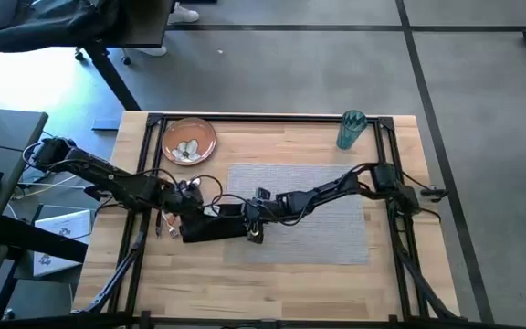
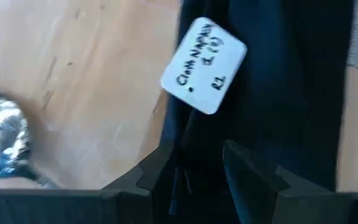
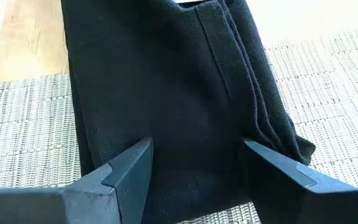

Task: Set table place
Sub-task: Fold the black table napkin

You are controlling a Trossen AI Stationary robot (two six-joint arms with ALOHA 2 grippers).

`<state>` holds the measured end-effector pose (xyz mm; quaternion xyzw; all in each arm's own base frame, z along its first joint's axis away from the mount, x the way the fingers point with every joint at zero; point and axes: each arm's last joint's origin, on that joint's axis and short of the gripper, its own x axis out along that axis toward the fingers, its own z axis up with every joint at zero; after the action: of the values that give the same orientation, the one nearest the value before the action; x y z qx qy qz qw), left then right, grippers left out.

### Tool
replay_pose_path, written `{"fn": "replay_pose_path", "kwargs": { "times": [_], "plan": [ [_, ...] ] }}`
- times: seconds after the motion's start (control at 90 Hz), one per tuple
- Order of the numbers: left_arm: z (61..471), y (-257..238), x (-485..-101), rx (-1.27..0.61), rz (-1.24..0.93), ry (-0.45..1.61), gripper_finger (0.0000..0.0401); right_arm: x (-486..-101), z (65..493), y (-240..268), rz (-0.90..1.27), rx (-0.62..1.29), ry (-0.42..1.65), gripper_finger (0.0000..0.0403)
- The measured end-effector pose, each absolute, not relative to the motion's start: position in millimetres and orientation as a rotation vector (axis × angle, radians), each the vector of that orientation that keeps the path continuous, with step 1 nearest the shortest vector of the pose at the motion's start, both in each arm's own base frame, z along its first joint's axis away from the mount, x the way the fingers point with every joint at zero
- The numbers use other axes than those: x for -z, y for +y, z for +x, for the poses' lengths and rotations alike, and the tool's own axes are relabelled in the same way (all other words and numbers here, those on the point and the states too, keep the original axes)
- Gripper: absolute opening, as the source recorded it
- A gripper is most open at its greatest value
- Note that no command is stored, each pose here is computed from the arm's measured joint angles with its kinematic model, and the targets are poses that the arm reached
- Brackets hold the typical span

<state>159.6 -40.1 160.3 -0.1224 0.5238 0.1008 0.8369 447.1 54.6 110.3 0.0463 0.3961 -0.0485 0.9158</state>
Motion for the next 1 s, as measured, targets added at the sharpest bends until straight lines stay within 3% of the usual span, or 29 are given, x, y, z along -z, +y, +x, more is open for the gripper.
{"fn": "replay_pose_path", "kwargs": {
  "times": [0.389,1.0],
  "plan": [
    [161.0,-44.1,-161.0,-0.091,-0.305,1.133,0.0117,-110.3,447.1,54.6,0.095,0.1,0.815,0.0216],
    [163.0,-45.0,-162.7,-0.07,-0.295,1.103,0.0117,-110.4,447.2,54.6,0.098,0.102,0.814,0.0216]
  ]
}}
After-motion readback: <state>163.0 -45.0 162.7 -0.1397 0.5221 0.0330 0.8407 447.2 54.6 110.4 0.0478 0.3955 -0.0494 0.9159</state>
